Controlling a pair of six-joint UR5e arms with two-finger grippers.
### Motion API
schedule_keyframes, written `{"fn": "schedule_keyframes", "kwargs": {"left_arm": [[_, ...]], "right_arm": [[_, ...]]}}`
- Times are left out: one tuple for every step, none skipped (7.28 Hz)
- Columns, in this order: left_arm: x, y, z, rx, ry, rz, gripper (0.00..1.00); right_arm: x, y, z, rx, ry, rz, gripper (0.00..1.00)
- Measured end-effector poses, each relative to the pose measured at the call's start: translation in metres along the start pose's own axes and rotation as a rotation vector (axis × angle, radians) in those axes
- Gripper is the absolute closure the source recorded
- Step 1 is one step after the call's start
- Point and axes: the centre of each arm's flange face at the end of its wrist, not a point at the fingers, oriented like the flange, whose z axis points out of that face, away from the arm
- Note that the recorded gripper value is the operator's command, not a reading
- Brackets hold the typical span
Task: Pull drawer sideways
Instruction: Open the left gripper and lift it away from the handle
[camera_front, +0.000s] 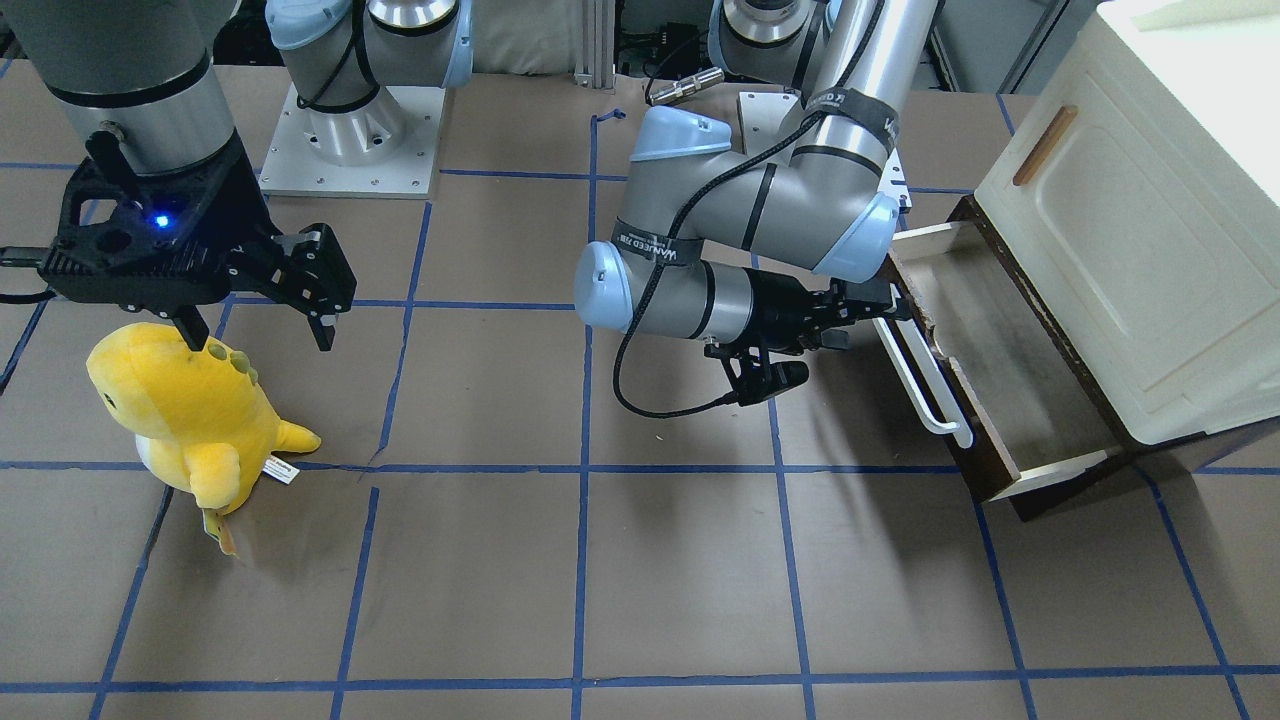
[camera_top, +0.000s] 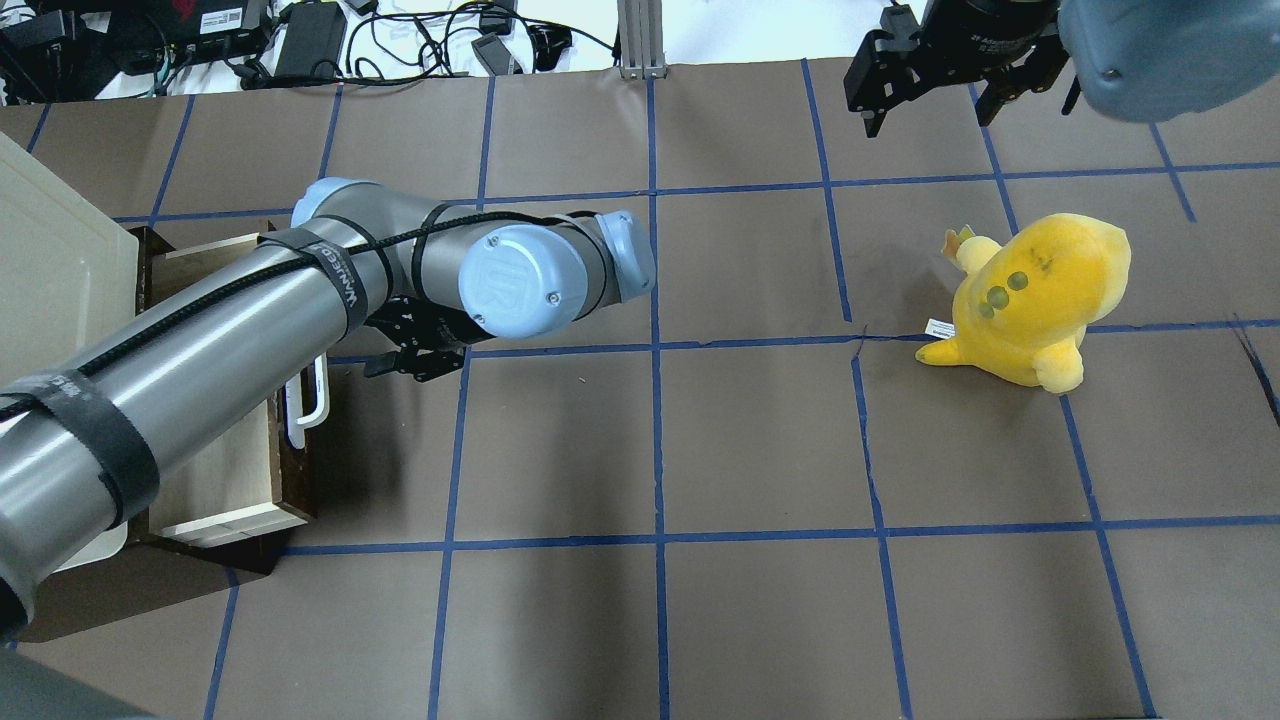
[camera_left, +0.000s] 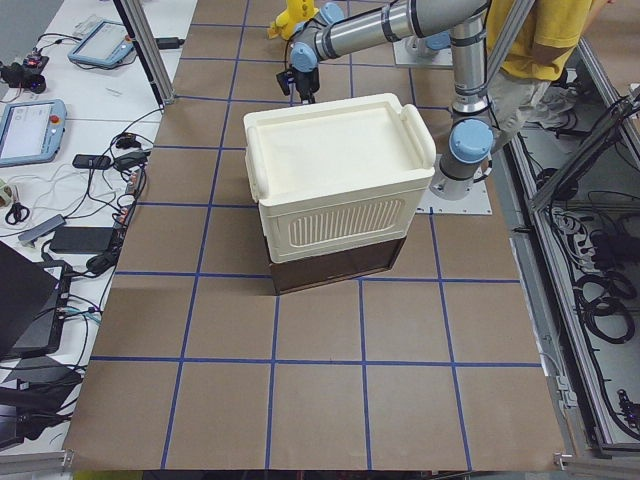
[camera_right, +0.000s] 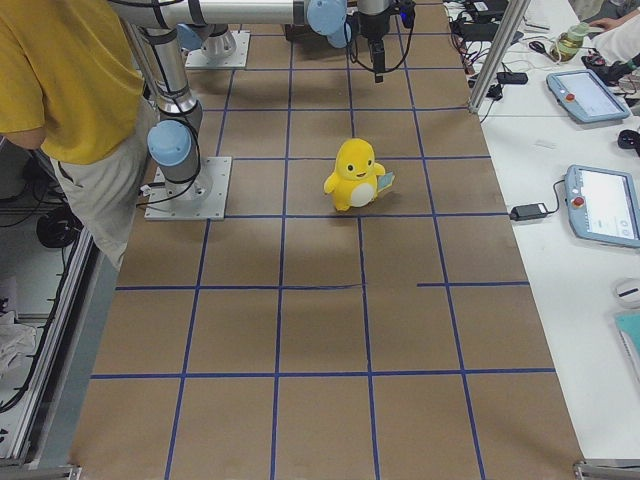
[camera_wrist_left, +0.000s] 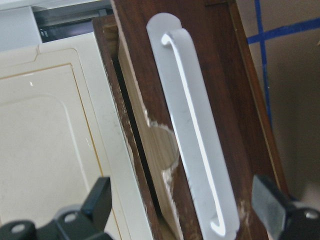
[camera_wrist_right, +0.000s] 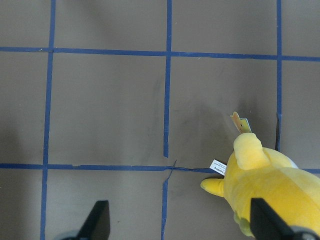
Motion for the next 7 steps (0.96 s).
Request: {"fn": "schedule_keyframes", "kwargs": {"left_arm": [[-0.026,-0.001,-0.015,-0.023,0.118,-0.016,0.0],[-0.052,-0.003,-0.021,-0.038,0.248,-0.029,0.0],[-0.078,-0.004,-0.018,-0.058,0.387,-0.05,0.0],[-0.105,-0.004,-0.01,-0.091,0.525,-0.082,0.0],[-0.133,-0.005,0.002,-0.123,0.658,-0.127,0.0],[-0.164,-0.006,0.013,-0.137,0.794,-0.197,0.0],[-0.192,-0.005,0.015,-0.122,0.895,-0.262,0.0]], "right_arm": [[0.0,0.0,0.0,0.0,0.0,0.0,0.0],[0.0,0.0,0.0,0.0,0.0,0.0,0.0],[0.0,0.0,0.0,-0.001,0.0,0.0,0.0],[0.0,0.0,0.0,-0.001,0.0,0.0,0.0],[0.0,0.0,0.0,-0.001,0.0,0.0,0.0],[0.0,0.0,0.0,0.0,0.0,0.0,0.0],[0.0,0.0,0.0,0.0,0.0,0.0,0.0]]}}
